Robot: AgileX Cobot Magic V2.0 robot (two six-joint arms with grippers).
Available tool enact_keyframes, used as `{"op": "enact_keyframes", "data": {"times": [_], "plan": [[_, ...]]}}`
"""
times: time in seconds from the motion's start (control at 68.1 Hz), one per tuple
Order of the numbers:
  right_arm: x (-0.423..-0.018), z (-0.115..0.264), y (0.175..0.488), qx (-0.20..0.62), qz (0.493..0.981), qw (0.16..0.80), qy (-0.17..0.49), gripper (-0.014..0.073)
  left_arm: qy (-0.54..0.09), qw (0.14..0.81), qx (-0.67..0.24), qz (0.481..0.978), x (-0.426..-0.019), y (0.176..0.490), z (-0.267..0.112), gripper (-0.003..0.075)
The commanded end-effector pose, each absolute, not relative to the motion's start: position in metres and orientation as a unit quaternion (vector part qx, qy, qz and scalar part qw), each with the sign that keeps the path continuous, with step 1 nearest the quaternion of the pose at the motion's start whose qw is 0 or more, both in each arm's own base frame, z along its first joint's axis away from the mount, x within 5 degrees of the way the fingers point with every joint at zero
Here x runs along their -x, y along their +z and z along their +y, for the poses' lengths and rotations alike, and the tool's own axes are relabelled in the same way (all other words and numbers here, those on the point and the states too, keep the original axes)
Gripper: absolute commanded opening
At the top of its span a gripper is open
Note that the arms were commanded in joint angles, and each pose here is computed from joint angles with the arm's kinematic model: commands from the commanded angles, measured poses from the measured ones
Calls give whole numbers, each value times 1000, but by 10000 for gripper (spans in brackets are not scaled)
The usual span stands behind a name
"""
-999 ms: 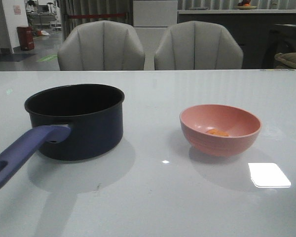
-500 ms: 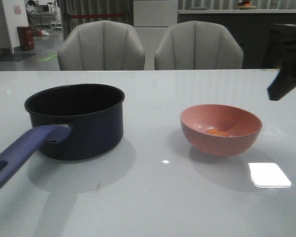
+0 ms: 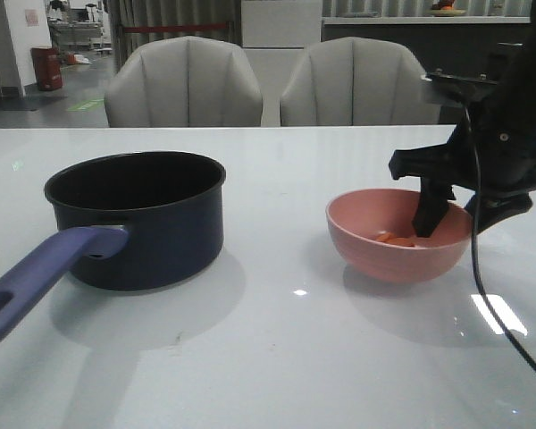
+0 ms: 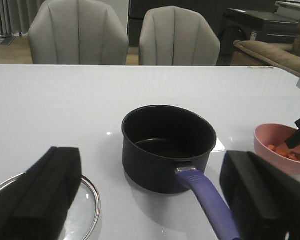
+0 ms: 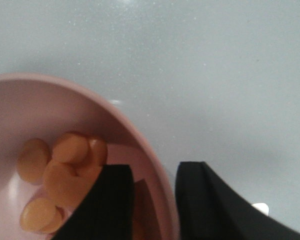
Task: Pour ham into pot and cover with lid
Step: 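Lower the right gripper and grasp the rim of the pink bowl, then lift the pink bowl with the right gripper over the saucepan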
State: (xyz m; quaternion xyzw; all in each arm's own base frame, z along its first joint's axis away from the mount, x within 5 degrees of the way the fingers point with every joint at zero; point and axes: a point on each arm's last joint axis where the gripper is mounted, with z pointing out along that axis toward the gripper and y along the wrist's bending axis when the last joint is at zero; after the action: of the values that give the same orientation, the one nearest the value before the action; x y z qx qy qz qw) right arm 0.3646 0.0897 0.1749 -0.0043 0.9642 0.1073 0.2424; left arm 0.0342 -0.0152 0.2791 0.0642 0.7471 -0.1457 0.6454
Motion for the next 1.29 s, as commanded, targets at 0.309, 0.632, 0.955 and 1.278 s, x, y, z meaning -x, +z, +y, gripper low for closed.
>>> {"op": "enact_keyframes", "data": {"times": [0.309,0.632,0.955,1.278], "plan": [[-375,91,210,-6,939,320,126,133,-153,679,-59,715,-34,294,-15,602],[-377,113,290,51,909,384,152,133,-153,679,-59,715,-34,294,-15,602],[-367,198,354,176,866,425,196,133,-153,679,-59,715,-34,294,-15,603],[-375,263,363,234,829,484,154,134,-153,679,-59,715,-34,294,-15,603]]}}
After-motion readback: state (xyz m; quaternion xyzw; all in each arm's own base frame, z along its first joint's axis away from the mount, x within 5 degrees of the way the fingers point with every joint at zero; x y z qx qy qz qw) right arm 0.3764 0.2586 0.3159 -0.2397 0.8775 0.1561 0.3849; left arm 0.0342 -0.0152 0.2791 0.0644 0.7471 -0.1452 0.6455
